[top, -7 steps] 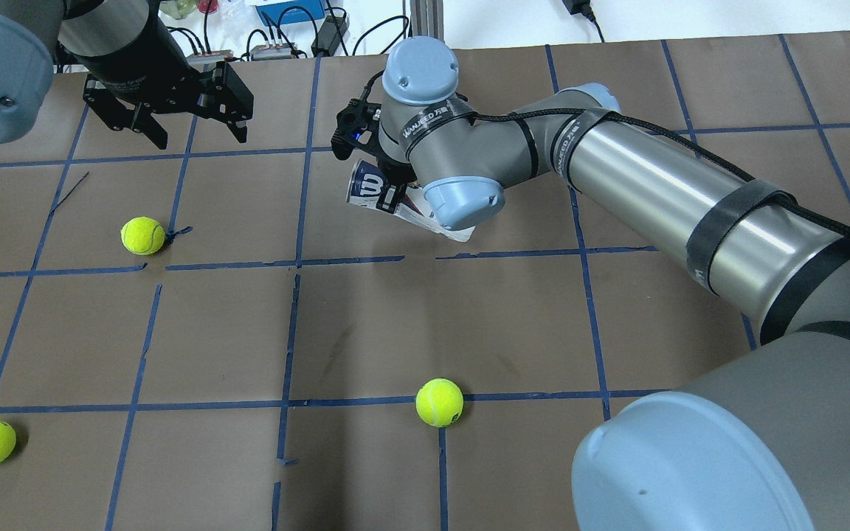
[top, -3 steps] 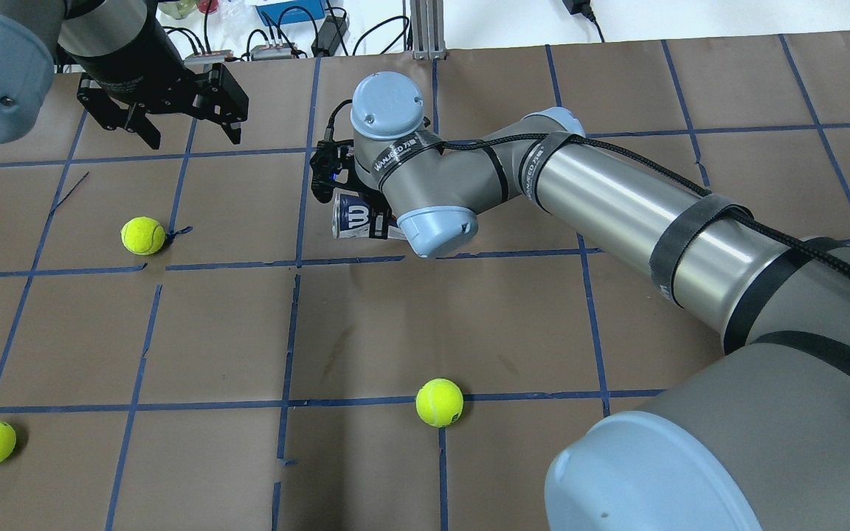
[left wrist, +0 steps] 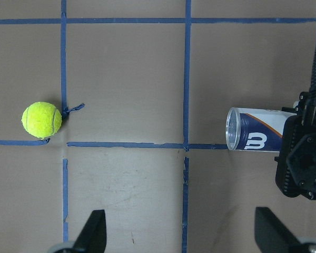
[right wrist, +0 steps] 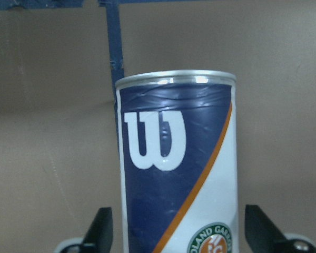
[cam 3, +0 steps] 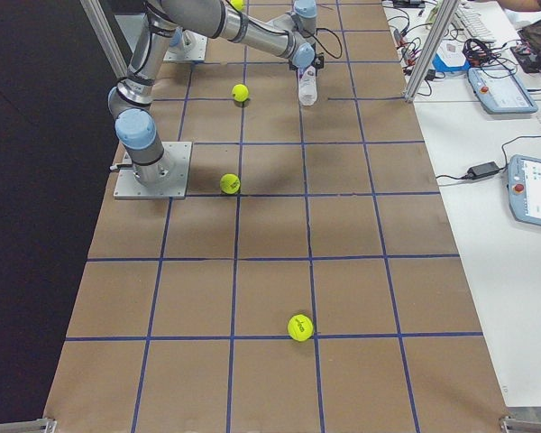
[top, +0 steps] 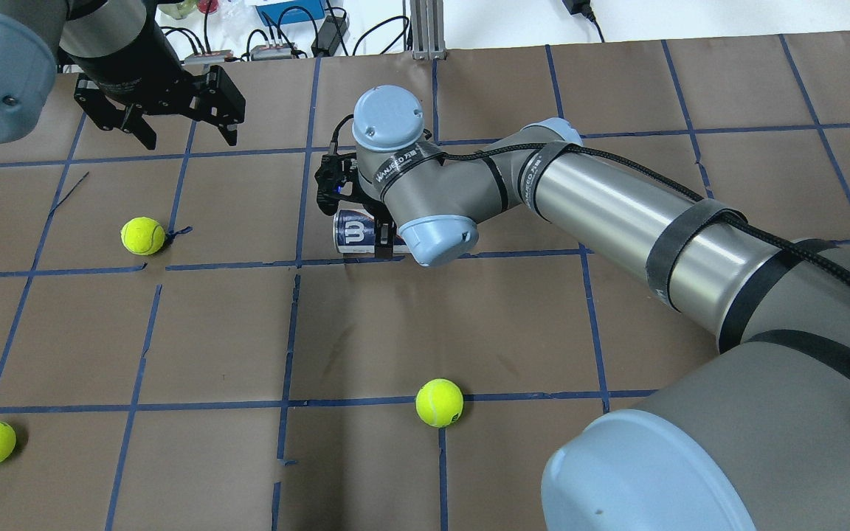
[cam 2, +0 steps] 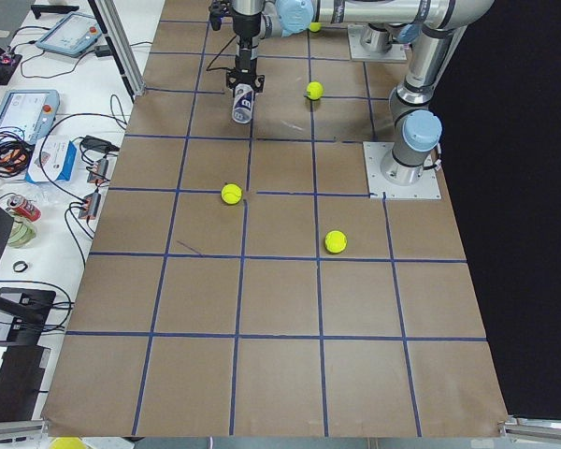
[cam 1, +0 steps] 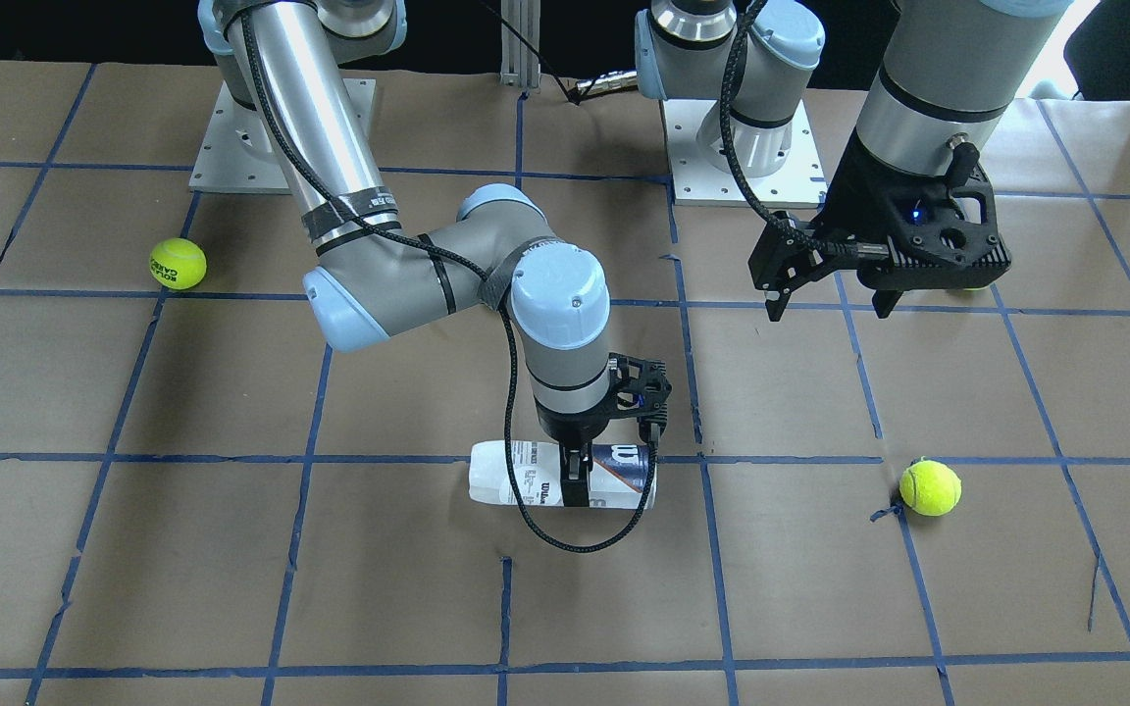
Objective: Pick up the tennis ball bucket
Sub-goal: 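Release the can on its side and raise the right gripper away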
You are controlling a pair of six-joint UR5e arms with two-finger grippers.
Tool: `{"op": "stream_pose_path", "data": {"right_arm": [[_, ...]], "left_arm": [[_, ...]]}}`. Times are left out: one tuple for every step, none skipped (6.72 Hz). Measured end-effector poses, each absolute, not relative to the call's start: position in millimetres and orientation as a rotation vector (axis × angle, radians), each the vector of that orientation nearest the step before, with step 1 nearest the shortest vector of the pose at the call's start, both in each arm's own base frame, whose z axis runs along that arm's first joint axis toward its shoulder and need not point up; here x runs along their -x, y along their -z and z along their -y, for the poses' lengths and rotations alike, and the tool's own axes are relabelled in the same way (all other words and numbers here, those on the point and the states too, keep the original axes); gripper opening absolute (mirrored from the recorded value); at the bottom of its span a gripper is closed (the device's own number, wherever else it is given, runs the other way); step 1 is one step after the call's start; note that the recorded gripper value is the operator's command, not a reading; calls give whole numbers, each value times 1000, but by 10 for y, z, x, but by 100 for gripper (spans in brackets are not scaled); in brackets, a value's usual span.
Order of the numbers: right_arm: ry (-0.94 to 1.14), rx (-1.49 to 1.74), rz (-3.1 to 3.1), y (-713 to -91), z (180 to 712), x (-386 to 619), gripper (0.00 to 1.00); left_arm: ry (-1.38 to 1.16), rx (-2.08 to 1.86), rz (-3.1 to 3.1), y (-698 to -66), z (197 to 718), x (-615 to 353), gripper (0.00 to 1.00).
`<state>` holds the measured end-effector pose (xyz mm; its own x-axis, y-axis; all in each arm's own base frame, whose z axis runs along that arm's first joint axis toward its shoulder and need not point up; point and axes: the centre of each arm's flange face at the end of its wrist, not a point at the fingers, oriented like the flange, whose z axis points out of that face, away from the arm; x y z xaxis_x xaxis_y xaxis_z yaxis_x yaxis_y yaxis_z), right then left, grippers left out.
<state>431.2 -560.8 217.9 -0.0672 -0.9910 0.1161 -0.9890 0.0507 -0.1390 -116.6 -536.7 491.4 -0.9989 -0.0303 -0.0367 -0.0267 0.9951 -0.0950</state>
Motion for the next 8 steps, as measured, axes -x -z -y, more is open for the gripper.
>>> {"op": "stream_pose_path", "data": {"right_arm": [[294, 2136, -2274, -2226, 5608, -4303, 100], [327, 2121, -2294, -2376, 5654, -4239, 100], [368, 2072, -2343, -2659, 5779, -4039, 100], [389, 1977, -2427, -3093, 5910, -3671, 100], [382, 1834, -2536, -3596, 5957, -3190, 100], [341, 1649, -2652, -4012, 5932, -2667, 100], [276, 1407, -2771, -4306, 5848, -2214, 100], [227, 1119, -2887, -4552, 5741, -1886, 100]], "left_arm": [[137, 44, -3100, -4889, 5380, 1166, 100], [122, 35, -3101, -4855, 5393, 1166, 100], [104, -22, -3104, -4814, 5406, 1163, 100], [83, -142, -3107, -4757, 5425, 1150, 100], [62, -237, -3141, -4672, 5454, 1073, 100], [53, -239, -3246, -4579, 5487, 904, 100], [39, -204, -3376, -4477, 5495, 745, 100], [10, -212, -3486, -4317, 5468, 658, 100]]}}
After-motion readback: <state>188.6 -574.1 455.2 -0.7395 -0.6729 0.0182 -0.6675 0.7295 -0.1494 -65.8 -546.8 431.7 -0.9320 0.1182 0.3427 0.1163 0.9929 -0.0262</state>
